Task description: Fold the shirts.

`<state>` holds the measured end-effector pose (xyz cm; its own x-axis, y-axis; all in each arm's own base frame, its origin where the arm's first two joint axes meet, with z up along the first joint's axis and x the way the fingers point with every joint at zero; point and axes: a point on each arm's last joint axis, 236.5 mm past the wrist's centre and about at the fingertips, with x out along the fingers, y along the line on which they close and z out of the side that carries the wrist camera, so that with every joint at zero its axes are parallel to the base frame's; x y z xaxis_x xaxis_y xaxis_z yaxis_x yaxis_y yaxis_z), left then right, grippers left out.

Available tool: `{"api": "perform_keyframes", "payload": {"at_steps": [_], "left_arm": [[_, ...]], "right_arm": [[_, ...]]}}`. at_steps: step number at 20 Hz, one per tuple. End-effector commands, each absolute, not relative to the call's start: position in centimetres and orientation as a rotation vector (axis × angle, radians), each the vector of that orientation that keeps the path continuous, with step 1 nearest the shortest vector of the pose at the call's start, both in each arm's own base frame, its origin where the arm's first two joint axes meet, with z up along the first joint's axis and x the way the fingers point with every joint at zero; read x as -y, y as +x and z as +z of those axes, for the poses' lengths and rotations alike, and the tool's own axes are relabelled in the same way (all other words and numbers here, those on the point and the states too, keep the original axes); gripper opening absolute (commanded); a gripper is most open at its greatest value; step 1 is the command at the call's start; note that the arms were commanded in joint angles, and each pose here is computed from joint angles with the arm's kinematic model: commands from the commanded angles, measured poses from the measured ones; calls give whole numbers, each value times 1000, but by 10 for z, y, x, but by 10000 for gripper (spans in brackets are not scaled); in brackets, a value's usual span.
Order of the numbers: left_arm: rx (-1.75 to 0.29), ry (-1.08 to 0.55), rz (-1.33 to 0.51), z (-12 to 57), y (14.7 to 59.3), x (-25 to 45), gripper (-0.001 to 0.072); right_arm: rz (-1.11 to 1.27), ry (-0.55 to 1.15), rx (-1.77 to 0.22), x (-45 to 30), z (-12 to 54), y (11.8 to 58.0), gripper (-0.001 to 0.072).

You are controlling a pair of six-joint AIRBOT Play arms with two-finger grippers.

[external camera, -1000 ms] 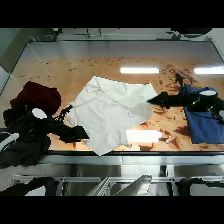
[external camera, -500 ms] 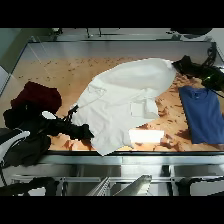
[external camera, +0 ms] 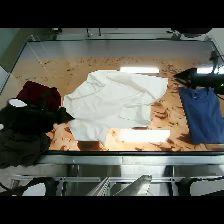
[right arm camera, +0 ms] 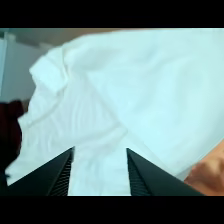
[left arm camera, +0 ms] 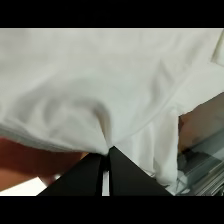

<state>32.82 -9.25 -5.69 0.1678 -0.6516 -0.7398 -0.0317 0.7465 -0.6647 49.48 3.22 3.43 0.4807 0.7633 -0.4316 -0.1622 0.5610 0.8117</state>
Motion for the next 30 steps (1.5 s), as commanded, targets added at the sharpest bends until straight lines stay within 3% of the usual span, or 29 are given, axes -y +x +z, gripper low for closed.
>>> {"api": "perform_keyframes", "payload": {"at_steps": [1, 4, 7, 12, 18, 19, 20, 21, 24, 30], "left_arm": [[-1259, -598, -514, -20, 351, 73, 18], [-1242, -576, -524, -15, 356, 72, 19], [-1247, -570, -538, -16, 353, 74, 19], [-1250, -568, -547, -16, 352, 75, 19], [-1241, -552, -553, -16, 353, 74, 19], [-1239, -548, -556, -16, 353, 74, 19], [-1238, -547, -554, -16, 353, 74, 19], [-1237, -547, -554, -16, 353, 74, 18], [-1238, -547, -555, -16, 353, 74, 19], [-1237, -547, -554, -16, 353, 74, 19]], "right_arm": [[787, 763, -1140, -102, -1, 441, 444], [792, 771, -1246, -153, -27, 420, 468], [783, 783, -1323, -187, -39, 405, 601], [738, 727, -1321, -239, -53, 406, 597], [541, 828, -1320, -237, -94, 432, 596], [525, 837, -1318, -231, -97, 435, 566], [504, 845, -1302, -223, -98, 441, 442], [478, 857, -1278, -213, -98, 449, 389], [403, 917, -1237, -180, -97, 466, 389], [622, 1007, -1206, -130, -15, 442, 391]]}}
